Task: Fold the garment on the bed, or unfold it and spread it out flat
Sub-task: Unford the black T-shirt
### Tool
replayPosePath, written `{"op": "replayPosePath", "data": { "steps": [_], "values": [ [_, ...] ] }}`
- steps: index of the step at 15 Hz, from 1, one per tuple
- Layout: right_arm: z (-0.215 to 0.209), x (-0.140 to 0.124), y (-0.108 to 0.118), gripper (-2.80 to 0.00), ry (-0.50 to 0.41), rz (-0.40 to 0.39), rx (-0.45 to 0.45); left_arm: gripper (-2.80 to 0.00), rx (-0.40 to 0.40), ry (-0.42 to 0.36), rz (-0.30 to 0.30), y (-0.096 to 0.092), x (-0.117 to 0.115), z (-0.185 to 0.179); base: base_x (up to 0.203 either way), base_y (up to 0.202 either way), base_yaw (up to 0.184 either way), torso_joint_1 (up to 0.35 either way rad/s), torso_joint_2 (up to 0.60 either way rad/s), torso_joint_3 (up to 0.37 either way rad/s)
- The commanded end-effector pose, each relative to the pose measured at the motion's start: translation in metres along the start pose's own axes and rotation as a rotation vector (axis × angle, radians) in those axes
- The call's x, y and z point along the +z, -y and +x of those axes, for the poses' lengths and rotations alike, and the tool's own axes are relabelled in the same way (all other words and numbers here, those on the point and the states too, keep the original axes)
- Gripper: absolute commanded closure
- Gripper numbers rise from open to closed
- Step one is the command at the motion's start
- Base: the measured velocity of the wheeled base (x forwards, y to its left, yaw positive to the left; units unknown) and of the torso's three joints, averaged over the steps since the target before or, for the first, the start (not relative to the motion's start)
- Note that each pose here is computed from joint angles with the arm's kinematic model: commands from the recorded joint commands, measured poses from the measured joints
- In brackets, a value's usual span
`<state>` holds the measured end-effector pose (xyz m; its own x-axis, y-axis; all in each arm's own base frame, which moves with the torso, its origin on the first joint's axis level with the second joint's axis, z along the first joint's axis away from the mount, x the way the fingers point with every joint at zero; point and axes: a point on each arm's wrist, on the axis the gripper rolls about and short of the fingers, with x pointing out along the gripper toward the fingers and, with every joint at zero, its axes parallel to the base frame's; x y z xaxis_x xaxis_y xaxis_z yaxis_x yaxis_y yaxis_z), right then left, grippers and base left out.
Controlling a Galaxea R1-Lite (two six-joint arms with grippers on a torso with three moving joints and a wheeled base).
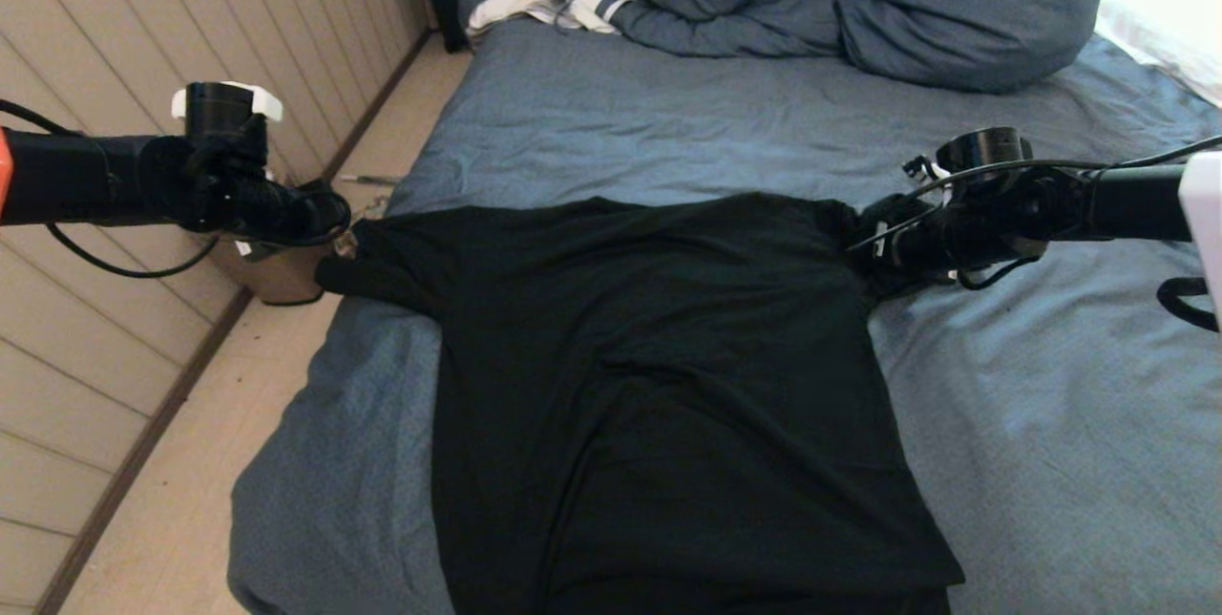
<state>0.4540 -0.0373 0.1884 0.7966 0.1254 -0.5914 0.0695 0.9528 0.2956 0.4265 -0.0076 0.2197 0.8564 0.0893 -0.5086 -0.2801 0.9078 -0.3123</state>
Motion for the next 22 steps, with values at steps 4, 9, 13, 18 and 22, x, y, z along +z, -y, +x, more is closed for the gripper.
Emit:
{"op": "replayPosePath", "data": {
  "steps": [4,9,13,18,22],
  "values": [
    [-0.003,0.010,0.052,0.00,0.028,0.068,-0.083,0.00,-0.016,0.000,0.004,0.005,-0.002,-0.017,0.000,0.000,0.000,0.000,0.00,0.000],
    [-0.016,0.017,0.082,0.00,0.061,0.104,-0.132,0.00,-0.026,0.000,0.009,0.009,-0.003,-0.022,0.000,0.000,0.000,0.000,0.00,0.000],
    [-0.021,0.022,0.082,0.00,0.084,0.101,-0.133,0.00,-0.026,0.004,0.008,0.009,-0.003,-0.024,0.000,0.000,0.000,0.000,0.00,0.000],
    [-0.054,0.040,0.077,0.00,0.177,0.095,-0.113,0.00,-0.034,0.020,0.009,0.010,0.003,-0.036,0.000,0.000,0.000,0.000,0.00,0.000],
    [-0.111,0.051,0.056,0.00,0.176,0.181,0.094,0.00,-0.068,0.047,0.012,0.011,0.009,-0.068,0.000,0.000,0.000,0.000,0.00,0.000]
  ]
}}
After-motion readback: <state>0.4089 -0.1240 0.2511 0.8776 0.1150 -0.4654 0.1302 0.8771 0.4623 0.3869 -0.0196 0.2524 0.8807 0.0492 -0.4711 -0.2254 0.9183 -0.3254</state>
